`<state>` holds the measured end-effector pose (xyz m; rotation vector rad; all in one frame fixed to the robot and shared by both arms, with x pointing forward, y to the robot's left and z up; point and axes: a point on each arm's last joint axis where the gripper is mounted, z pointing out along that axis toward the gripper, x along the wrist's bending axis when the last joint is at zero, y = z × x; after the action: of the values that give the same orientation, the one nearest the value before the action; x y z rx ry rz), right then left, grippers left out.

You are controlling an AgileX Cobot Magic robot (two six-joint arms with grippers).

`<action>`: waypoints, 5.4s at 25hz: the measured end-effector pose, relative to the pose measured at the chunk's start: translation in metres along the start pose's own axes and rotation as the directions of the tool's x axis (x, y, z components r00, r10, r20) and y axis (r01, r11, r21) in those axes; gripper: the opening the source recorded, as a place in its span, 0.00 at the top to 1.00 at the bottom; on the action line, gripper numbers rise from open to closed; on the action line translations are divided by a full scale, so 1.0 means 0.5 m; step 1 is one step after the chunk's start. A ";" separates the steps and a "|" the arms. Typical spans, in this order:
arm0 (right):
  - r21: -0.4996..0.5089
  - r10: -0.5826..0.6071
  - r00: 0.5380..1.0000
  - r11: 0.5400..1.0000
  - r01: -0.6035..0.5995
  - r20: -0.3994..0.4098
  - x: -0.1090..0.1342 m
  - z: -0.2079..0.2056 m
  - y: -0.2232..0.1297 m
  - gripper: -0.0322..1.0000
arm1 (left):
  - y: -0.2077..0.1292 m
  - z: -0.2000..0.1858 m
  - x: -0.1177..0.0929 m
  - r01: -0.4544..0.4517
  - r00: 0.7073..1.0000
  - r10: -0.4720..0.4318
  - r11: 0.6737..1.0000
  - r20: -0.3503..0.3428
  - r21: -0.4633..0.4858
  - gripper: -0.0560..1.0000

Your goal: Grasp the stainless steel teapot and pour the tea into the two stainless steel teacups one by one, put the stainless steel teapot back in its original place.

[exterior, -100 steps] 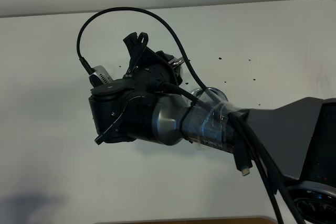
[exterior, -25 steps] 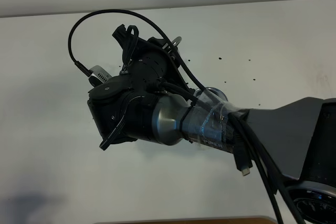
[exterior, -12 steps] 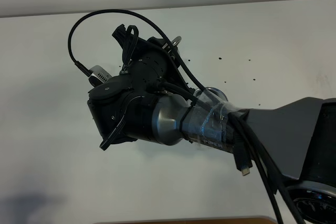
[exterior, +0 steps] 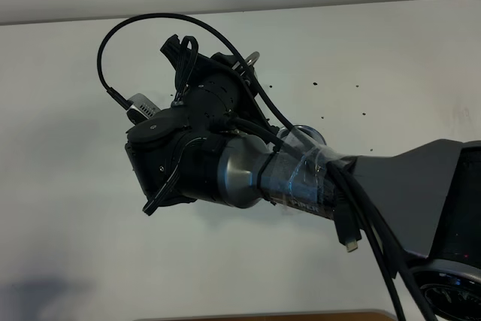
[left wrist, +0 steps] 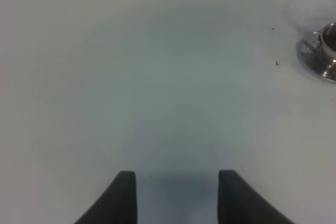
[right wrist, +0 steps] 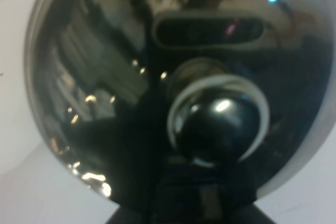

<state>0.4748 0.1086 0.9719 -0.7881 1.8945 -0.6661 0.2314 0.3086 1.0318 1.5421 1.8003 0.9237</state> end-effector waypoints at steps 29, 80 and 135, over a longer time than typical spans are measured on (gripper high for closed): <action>-0.038 0.629 0.629 0.693 -0.720 -0.456 0.017 -0.058 -0.051 0.78 | 0.000 0.000 0.000 0.001 1.000 -0.001 1.000 0.000 0.000 0.55; 0.384 0.770 -0.176 0.096 -0.918 -0.613 0.191 0.084 -0.179 0.78 | 0.000 0.000 0.000 -0.001 1.000 0.001 1.000 0.000 0.000 0.55; 0.617 0.787 -0.266 0.177 -0.767 -0.556 0.231 0.027 -0.267 0.44 | 0.000 0.000 0.000 -0.001 1.000 0.001 1.000 0.000 0.000 0.55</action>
<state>0.4791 -0.0662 0.9989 1.2853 2.6452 -0.0637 0.2314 0.3086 1.0318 1.5428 1.7999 0.9240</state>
